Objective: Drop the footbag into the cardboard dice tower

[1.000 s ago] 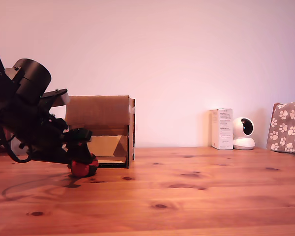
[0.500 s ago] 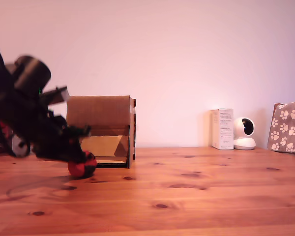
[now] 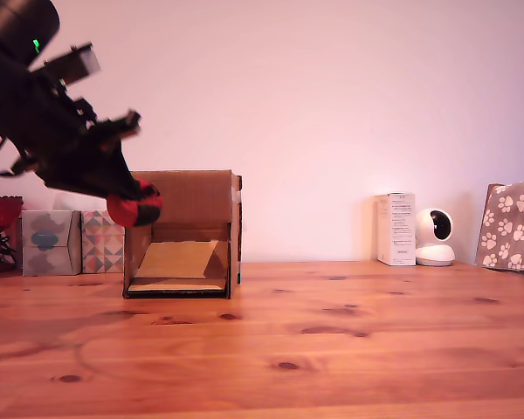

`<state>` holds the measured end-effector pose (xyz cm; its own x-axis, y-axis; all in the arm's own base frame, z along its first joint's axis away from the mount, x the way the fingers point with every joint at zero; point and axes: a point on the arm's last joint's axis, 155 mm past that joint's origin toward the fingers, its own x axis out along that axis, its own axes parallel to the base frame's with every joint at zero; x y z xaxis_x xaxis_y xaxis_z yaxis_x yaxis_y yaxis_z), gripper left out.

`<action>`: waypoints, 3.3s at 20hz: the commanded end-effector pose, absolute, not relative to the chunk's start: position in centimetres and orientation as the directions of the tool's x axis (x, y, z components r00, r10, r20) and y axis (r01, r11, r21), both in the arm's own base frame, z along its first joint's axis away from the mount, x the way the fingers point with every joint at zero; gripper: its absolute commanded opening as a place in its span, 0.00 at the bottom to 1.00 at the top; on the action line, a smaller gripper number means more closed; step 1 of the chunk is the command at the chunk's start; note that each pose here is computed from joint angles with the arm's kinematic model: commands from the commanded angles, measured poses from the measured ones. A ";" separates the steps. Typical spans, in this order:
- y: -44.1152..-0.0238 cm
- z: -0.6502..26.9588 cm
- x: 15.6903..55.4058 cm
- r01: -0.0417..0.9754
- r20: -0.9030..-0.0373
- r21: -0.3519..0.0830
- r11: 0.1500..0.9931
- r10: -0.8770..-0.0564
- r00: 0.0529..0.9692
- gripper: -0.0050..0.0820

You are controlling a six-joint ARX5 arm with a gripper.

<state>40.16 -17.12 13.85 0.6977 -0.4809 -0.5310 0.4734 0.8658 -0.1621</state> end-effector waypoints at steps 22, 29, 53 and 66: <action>-18.8 30.8 48.2 0.485 0.067 0.027 0.874 -0.486 0.871 0.12; -19.8 26.7 54.0 0.483 -0.177 0.026 0.875 -0.471 0.864 0.12; -20.2 26.8 49.6 0.550 -0.381 -0.059 0.833 -0.528 0.759 0.04; -18.8 21.0 42.3 0.572 -0.417 -0.100 0.814 -0.556 0.719 0.03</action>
